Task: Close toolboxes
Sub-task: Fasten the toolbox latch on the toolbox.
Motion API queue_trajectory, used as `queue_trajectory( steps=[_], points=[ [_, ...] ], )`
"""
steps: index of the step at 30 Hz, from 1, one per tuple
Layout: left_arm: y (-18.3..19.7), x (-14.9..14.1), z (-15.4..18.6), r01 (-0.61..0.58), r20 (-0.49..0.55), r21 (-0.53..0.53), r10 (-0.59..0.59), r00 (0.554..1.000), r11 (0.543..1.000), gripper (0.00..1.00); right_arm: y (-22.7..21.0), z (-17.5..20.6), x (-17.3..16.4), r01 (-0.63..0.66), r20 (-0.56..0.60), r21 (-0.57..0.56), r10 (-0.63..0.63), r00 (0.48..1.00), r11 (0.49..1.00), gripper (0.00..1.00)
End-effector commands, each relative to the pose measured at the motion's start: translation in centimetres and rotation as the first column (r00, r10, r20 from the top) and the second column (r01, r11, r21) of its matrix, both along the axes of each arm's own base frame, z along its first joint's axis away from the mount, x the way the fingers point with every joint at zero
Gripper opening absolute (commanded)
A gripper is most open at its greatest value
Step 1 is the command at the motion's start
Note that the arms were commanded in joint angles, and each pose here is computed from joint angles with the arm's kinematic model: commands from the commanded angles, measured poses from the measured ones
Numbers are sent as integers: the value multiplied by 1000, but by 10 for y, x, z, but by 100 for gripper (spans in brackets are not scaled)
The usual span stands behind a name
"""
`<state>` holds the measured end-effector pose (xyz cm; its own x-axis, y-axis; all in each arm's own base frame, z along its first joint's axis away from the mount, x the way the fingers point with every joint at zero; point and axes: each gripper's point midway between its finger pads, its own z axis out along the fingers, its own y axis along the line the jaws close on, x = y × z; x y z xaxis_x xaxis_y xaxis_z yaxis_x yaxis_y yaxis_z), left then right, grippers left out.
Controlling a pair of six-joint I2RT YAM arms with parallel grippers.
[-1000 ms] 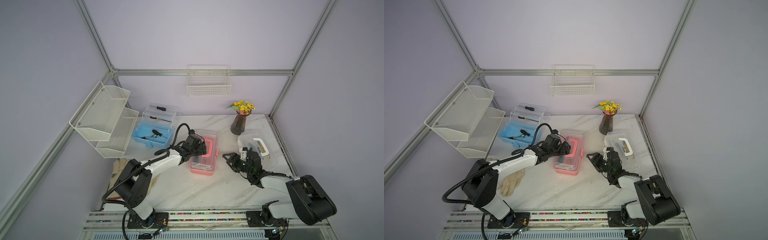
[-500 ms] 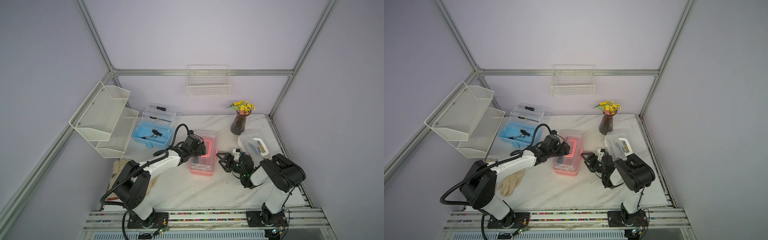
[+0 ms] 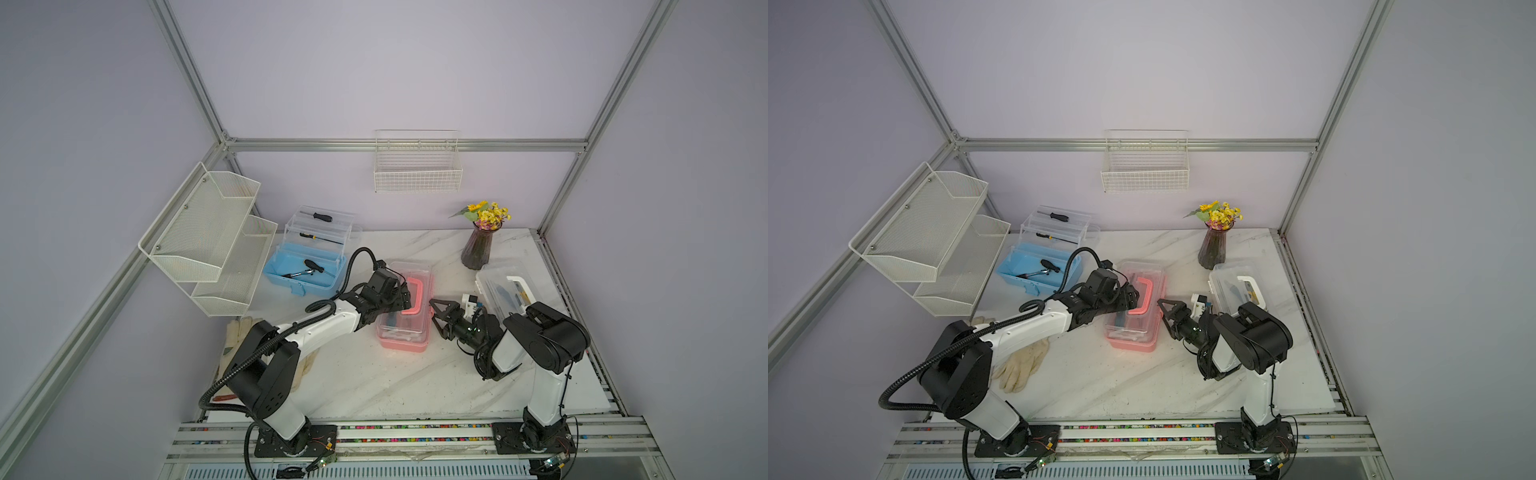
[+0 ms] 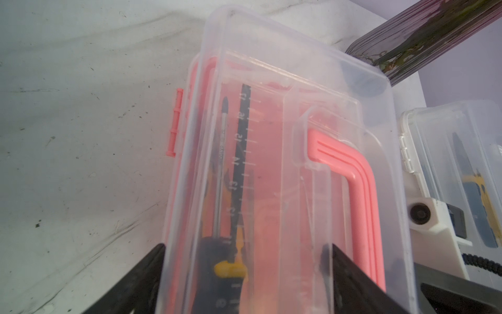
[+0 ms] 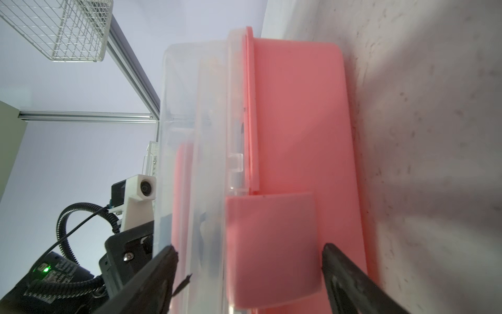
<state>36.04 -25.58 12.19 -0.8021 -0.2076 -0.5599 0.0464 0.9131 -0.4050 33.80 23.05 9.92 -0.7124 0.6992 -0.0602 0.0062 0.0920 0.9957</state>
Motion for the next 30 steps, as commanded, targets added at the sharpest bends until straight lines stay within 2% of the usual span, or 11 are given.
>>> queue_trajectory(
  steps=[1, 5, 14, 22, 24, 26, 30],
  points=[
    [28, -57, -66, 8, -288, 134, 31, 957, 991, 85, 13, 29, -6, -46, 50, 105, 41, 998, 993, 84],
    [28, -57, -65, 6, -284, 135, 33, 958, 991, 85, 8, 27, -7, -22, 28, 82, 20, 999, 996, 84],
    [28, -58, -61, 6, -274, 140, 32, 961, 990, 85, -3, 35, -7, 29, 41, -125, -24, 999, 992, 80],
    [24, -57, -59, 12, -268, 136, 25, 963, 991, 86, 4, 38, -6, -3, 51, -126, 10, 999, 992, 74],
    [22, -58, -57, 10, -266, 128, 24, 964, 992, 89, 5, 37, -5, -7, 49, -123, 13, 999, 992, 73],
    [20, -58, -53, 15, -261, 121, 17, 965, 993, 99, 6, 38, -5, -11, 52, -118, 18, 998, 993, 72],
    [17, -56, -36, 8, -220, 98, 14, 975, 995, 100, 6, 40, -5, -14, 58, -121, 21, 998, 993, 67]
  ],
)
